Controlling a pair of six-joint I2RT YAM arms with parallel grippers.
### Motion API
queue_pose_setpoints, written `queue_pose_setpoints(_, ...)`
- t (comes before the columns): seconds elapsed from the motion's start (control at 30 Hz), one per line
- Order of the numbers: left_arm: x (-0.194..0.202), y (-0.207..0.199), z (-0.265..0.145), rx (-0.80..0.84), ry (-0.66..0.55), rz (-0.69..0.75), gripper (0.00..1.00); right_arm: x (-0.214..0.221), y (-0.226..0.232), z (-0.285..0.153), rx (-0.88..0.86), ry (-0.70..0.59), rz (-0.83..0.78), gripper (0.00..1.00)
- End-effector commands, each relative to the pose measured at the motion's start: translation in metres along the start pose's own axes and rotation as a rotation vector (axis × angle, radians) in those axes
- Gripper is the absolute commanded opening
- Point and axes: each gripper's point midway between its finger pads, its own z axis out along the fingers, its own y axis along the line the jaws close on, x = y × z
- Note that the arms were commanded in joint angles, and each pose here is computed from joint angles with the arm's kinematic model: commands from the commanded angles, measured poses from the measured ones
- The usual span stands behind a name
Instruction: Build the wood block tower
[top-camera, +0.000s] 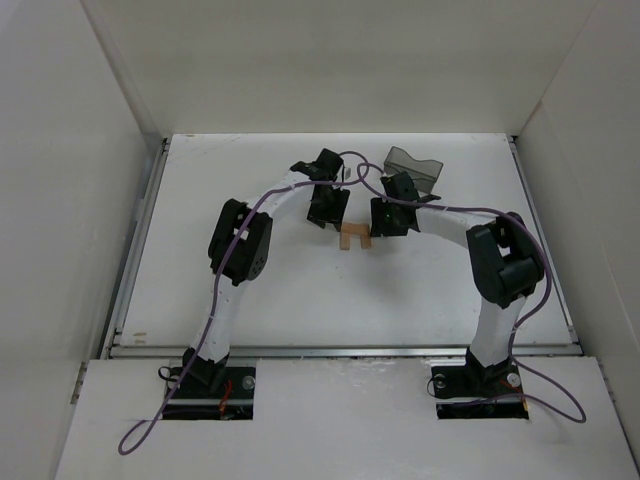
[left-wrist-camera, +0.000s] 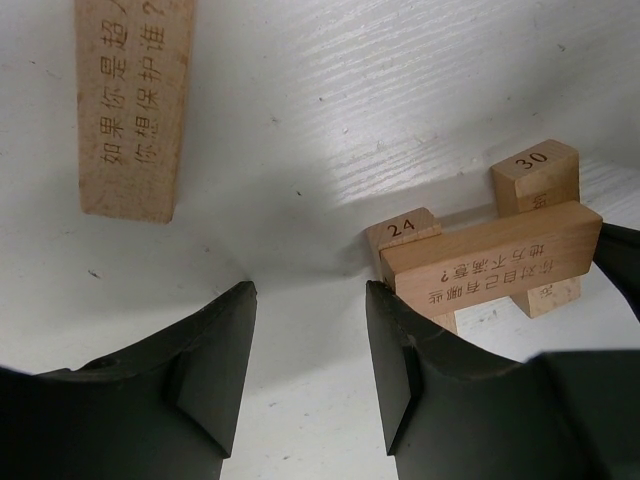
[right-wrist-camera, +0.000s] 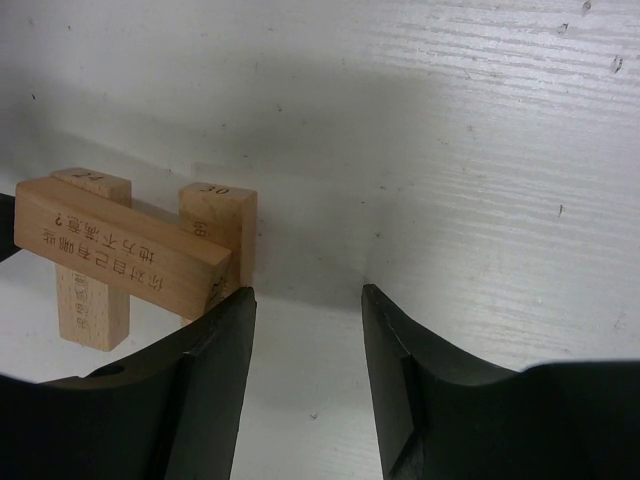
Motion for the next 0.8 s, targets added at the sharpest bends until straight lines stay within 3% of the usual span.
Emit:
queue_pose_setpoints(0.0, 0.041, 0.002, 0.011, 0.001, 0.139, -0.010, 0.45, 0.002, 0.010, -0.009, -0.031, 0.003, 0.008, 0.52)
queue_pose_setpoints(0.77, 0.039, 0.002, 0.007, 0.004, 0.130, 0.000, 0.45, -0.034, 0.010, -0.021, 0.006, -0.084, -0.009, 0.52)
